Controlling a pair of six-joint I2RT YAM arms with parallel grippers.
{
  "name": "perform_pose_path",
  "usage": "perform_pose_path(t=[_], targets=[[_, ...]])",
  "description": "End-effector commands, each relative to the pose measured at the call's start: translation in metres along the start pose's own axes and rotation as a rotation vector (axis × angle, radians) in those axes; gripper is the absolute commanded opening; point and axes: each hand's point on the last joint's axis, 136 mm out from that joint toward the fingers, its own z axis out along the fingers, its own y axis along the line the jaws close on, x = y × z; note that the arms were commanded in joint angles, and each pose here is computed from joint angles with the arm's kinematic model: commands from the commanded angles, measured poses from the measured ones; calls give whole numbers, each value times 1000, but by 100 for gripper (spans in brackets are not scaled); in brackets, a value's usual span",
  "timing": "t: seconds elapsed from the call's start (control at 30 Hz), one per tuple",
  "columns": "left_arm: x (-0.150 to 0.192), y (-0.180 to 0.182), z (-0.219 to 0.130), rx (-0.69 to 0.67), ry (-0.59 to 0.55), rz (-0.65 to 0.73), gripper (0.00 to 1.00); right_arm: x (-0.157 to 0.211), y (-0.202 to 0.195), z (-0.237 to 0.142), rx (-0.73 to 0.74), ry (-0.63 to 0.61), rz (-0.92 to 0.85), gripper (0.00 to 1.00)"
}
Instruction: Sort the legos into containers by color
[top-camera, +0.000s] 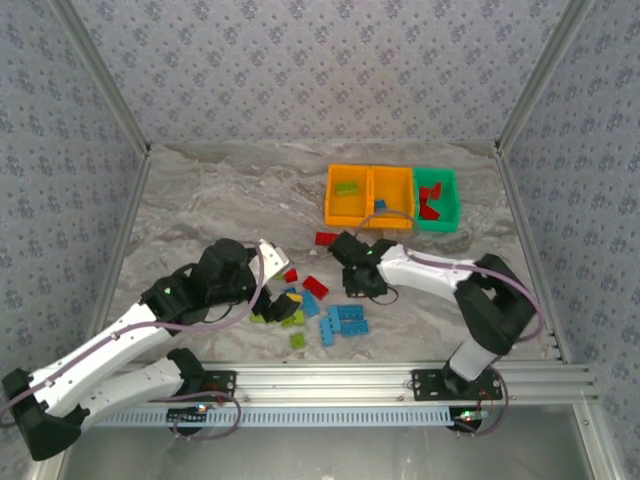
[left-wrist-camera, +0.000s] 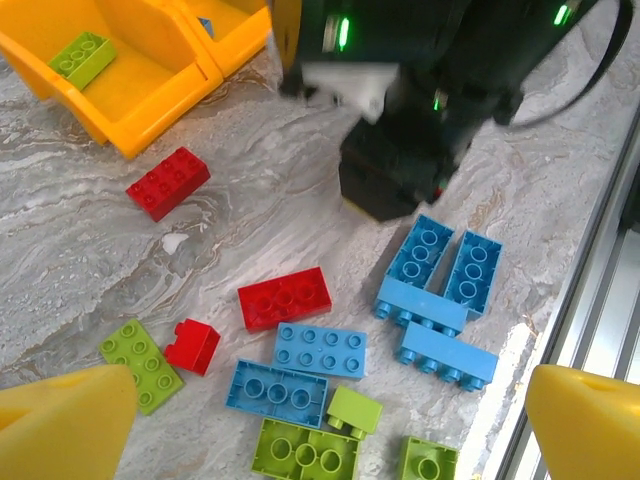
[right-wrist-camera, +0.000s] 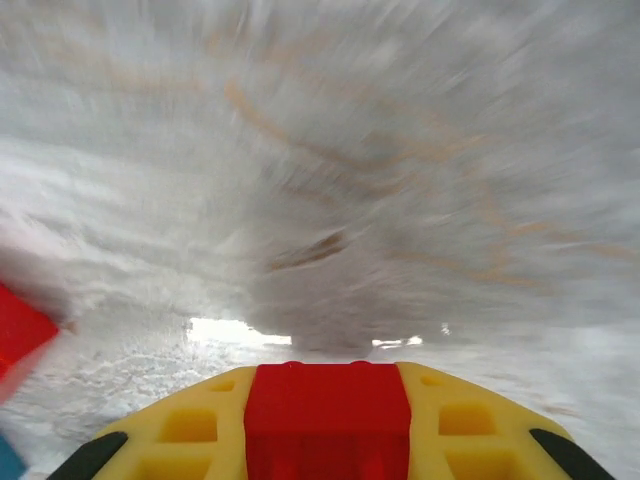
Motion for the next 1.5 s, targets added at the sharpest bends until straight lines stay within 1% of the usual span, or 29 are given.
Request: perform_pose_path(t=[0.0,0.03,0.1,0.17,0.2,0.23,0.27,0.33,0.4,0.43,0.53,0.57,0.6,0.63,0.7,0.77,0.87,0.93,1.0,1.07,1.1,1.13,1.17,1.2,1.27,1.33,1.4,1.47], targets=[[-18,-8,-12,31,-71,-23,99,-62,-67,-62,112,-225,109,24],[-20,-9,-12,34,-83,-40,99,-83,-90,-77,132,-282,160,24],[-26,-12,-12,51,-113,-76,99,-120,-132,-94,146,-379,233,25],[-29,-15,-11,63,-125,-106,99,-159,-166,-99,128,-446,308,25],[-30,-15,-10,65,-124,-125,99,-175,-180,-91,121,-434,334,24],[-31,-14,-10,62,-120,-143,99,-196,-189,-92,110,-440,354,24],[-30,-13,-9,54,-109,-168,99,-211,-197,-83,104,-416,359,24],[-26,-9,-9,28,-85,-216,99,-233,-205,-64,104,-369,365,24],[-21,-2,-9,-14,-63,-277,99,-258,-209,-46,83,-355,373,25],[-18,2,-9,-42,-56,-310,99,-261,-210,-38,83,-328,376,26],[-7,21,-10,-154,-48,-447,99,-275,-218,-20,107,-291,378,36],[-3,29,-10,-204,-54,-524,99,-277,-221,-17,111,-279,381,41],[2,35,-10,-238,-55,-585,99,-278,-223,-18,111,-275,389,50],[5,37,-9,-253,-57,-627,99,-278,-224,-20,107,-273,394,55],[13,42,-8,-290,-63,-747,96,-274,-226,-35,112,-286,397,61],[22,46,-3,-312,-71,-856,92,-267,-223,-56,102,-311,398,64],[42,50,5,-359,-56,-1025,85,-241,-210,-88,46,-331,400,67],[65,54,8,-436,-17,-1160,81,-218,-186,-113,-41,-350,375,71],[88,58,8,-514,24,-1245,80,-184,-151,-135,-139,-364,303,77],[113,66,-1,-631,54,-1272,79,-152,-115,-153,-222,-374,210,85],[126,73,-11,-710,55,-1300,80,-129,-92,-161,-263,-373,142,92],[137,78,-18,-764,51,-1328,79,-115,-79,-167,-287,-378,101,97],[147,82,-23,-792,39,-1356,79,-92,-68,-160,-296,-341,66,100],[155,86,-22,-793,21,-1391,79,-77,-58,-161,-317,-324,43,100],[166,92,-17,-754,-11,-1491,80,-54,-49,-154,-335,-267,18,100],[177,99,-8,-705,-20,-1601,79,-42,-50,-146,-303,-225,14,100],[188,106,-2,-692,9,-1677,77,-38,-52,-140,-277,-202,14,100],[189,115,2,-689,46,-1687,76,-37,-48,-138,-276,-191,-5,100]])
